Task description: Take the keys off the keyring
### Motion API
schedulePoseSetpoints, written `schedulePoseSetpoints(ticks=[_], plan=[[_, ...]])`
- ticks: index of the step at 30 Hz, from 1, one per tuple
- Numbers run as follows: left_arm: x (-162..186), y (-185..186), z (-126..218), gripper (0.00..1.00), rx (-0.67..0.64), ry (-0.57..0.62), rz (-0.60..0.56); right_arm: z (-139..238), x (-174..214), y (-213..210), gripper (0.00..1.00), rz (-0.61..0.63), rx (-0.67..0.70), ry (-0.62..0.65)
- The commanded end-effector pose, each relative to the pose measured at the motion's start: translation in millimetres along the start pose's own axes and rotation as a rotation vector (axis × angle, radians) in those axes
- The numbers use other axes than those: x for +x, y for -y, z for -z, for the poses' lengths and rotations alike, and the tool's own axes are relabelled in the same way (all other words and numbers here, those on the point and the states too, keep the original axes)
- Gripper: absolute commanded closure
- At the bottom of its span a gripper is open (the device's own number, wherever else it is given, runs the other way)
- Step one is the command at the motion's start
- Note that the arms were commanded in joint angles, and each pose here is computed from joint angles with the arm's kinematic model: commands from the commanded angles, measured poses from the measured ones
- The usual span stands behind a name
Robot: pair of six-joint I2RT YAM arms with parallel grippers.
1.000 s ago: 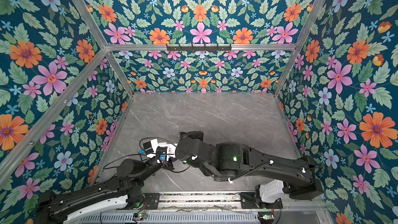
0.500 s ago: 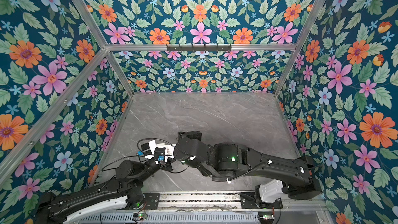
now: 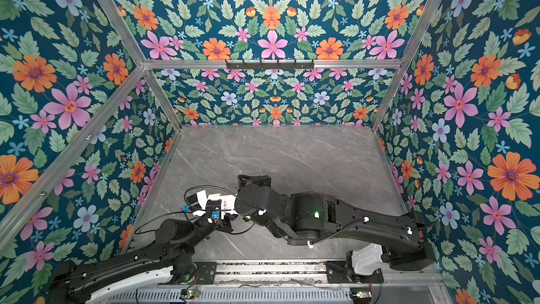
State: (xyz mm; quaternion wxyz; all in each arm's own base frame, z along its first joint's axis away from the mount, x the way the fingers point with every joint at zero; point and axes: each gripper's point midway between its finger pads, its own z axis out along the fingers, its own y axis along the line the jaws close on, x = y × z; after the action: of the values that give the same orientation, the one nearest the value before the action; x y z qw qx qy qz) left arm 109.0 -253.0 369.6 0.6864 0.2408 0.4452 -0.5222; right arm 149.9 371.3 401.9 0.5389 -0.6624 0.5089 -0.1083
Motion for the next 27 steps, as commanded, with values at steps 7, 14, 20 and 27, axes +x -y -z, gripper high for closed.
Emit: schedulePoseSetpoints(ticks=[7, 14, 20, 27], plan=[[-2.5, 38.1, 8.0, 1.0, 0.219, 0.012, 0.022, -3.0, -53.3, 12.9, 0.62, -0.051, 0.053, 0.179], [0.1, 47.4, 10.1, 1.0, 0.272, -0.017, 0.029, 7.9, -41.2, -4.3, 0.63, -0.036, -0.108, 0.106], [4.1, 57.6, 8.9, 1.0, 0.333, -0.045, 0.041, 7.0, -41.0, -17.7, 0.62, 0.043, -0.179, 0.071], [6.6, 65.4, 12.1, 1.0, 0.379, -0.075, 0.057, 2.9, -35.5, -27.6, 0.62, 0.091, -0.234, -0.004]])
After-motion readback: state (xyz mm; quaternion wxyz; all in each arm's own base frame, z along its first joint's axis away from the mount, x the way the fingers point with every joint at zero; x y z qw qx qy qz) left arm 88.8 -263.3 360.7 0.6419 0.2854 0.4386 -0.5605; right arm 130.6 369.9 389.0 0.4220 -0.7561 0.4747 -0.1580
